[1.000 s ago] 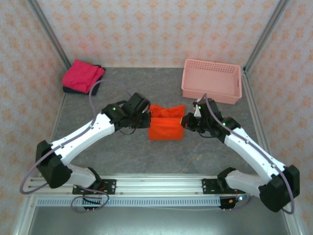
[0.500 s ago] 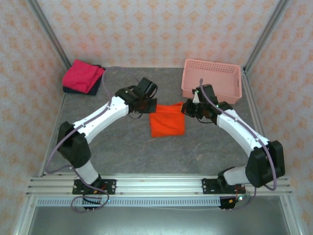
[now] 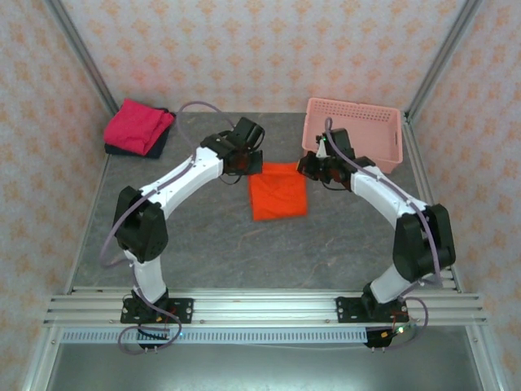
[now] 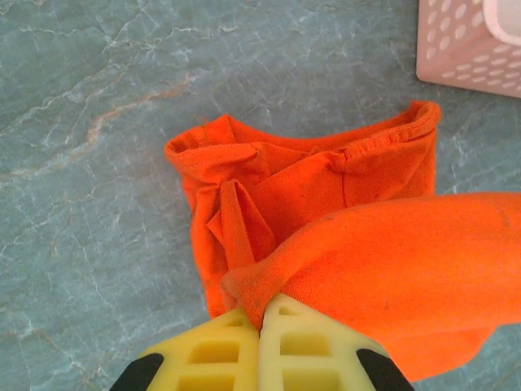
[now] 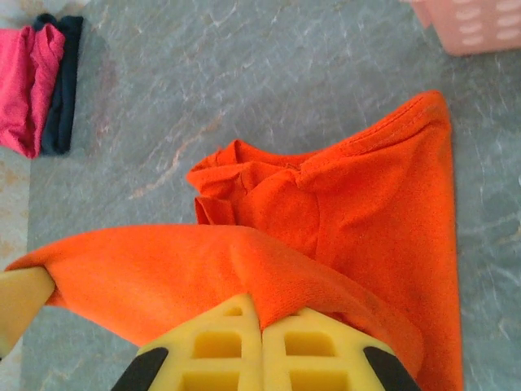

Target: Fold and stack the t-shirts

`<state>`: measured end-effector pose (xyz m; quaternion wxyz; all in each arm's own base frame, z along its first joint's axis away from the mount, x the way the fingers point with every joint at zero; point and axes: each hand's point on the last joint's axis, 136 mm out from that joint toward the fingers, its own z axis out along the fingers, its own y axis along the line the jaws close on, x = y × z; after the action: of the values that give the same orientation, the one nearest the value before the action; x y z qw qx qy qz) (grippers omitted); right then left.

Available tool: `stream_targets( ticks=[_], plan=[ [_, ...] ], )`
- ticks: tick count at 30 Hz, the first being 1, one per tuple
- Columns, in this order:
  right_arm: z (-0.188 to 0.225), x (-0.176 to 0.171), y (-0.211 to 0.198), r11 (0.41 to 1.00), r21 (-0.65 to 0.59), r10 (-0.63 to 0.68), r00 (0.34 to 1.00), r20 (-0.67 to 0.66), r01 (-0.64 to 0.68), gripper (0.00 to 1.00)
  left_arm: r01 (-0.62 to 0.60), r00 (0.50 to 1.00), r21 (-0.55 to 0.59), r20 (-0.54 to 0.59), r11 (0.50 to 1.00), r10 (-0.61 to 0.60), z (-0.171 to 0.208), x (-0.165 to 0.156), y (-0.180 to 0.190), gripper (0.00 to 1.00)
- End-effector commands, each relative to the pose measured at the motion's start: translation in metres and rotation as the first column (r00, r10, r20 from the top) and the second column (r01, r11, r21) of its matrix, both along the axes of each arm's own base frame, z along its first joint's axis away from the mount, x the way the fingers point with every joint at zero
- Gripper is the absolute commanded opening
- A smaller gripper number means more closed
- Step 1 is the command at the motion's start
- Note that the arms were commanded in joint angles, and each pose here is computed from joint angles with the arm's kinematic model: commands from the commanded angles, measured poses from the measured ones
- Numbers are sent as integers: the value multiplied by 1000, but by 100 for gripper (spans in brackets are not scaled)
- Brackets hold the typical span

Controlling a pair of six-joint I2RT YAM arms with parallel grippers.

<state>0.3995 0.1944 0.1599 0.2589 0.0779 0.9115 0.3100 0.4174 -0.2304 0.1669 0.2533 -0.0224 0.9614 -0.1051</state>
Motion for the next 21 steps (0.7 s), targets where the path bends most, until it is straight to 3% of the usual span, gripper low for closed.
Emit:
stream_targets(
  ticks=[1,13,18,21],
  plan=[
    [3,30,-1,1000,4,-18,998,54,18,0,-18,998,-3,61,1000,18,8,25,2,0],
    [-34,90,10,1000,0,-7,997,75,7,0,-83,996,12,-14,997,83,-55,79,12,0],
    [-42,104,12,1000,-18,-3,998,63,4,16,-96,995,11,-31,995,96,-60,84,14,0],
    [-35,104,9,999,-39,-11,997,78,14,38,-90,995,-3,-44,996,90,-59,80,12,2]
  ],
)
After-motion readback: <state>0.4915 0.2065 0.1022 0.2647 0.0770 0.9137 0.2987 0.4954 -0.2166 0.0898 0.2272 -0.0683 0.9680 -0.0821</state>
